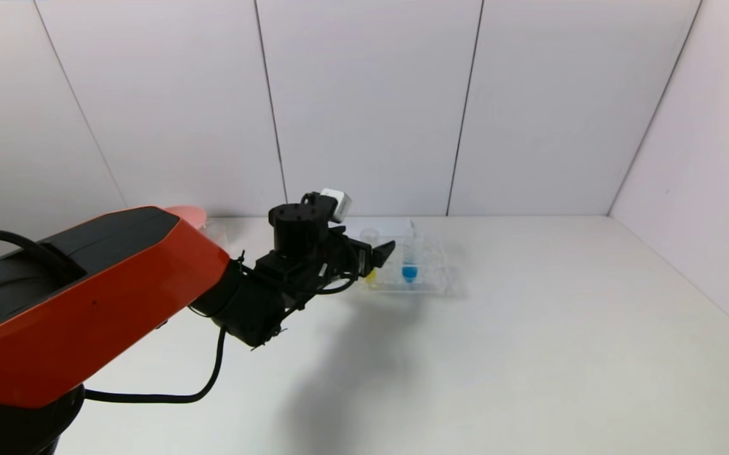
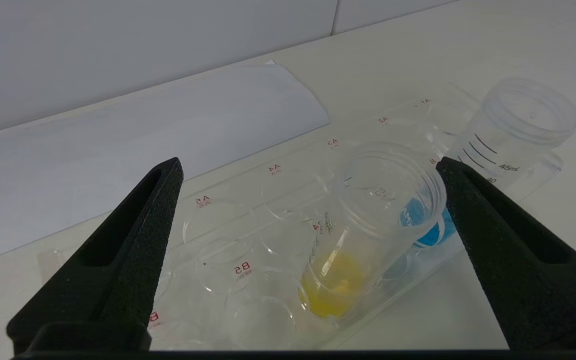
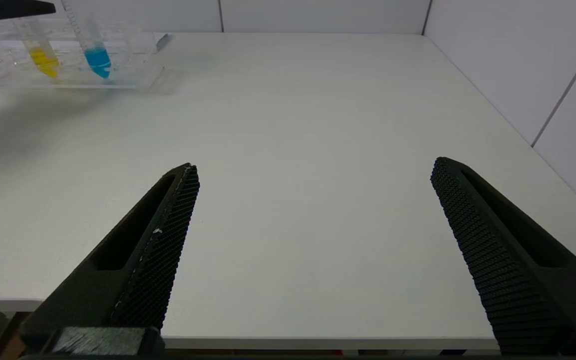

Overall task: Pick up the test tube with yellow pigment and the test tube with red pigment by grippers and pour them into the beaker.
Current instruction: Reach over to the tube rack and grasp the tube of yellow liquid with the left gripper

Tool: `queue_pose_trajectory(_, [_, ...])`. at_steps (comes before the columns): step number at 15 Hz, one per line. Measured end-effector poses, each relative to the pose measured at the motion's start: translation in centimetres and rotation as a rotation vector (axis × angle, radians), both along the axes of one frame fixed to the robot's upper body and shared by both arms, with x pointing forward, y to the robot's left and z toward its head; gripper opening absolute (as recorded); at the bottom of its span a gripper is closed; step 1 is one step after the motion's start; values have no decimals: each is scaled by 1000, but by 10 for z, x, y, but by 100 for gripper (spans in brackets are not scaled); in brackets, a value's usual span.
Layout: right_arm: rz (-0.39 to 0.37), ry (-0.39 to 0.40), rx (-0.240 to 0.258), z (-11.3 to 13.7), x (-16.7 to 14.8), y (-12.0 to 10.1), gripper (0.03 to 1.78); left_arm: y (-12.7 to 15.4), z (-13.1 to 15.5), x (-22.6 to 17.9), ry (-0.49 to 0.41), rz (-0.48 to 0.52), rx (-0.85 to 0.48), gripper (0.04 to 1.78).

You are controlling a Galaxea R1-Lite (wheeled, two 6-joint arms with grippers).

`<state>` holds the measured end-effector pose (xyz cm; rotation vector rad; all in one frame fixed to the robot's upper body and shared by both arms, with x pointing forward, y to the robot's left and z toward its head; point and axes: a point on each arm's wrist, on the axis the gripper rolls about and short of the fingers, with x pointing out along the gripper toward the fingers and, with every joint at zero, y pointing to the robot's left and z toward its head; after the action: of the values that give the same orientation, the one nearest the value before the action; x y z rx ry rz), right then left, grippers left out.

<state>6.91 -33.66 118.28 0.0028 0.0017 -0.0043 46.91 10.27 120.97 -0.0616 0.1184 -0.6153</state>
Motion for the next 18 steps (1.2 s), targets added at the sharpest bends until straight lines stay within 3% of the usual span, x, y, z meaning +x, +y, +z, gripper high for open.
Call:
queue_pose_trajectory(13, [0,0,0,0,0,0,170,-6,-13,2,13,-5,17,174])
queue_pose_trajectory(15, [0,0,0,0,0,0,170,-9,-13,3,12,-8,15,162])
queue_pose_trajectory(18, [0,0,0,0,0,0,170,-9,-13,3,11,-9,15,125])
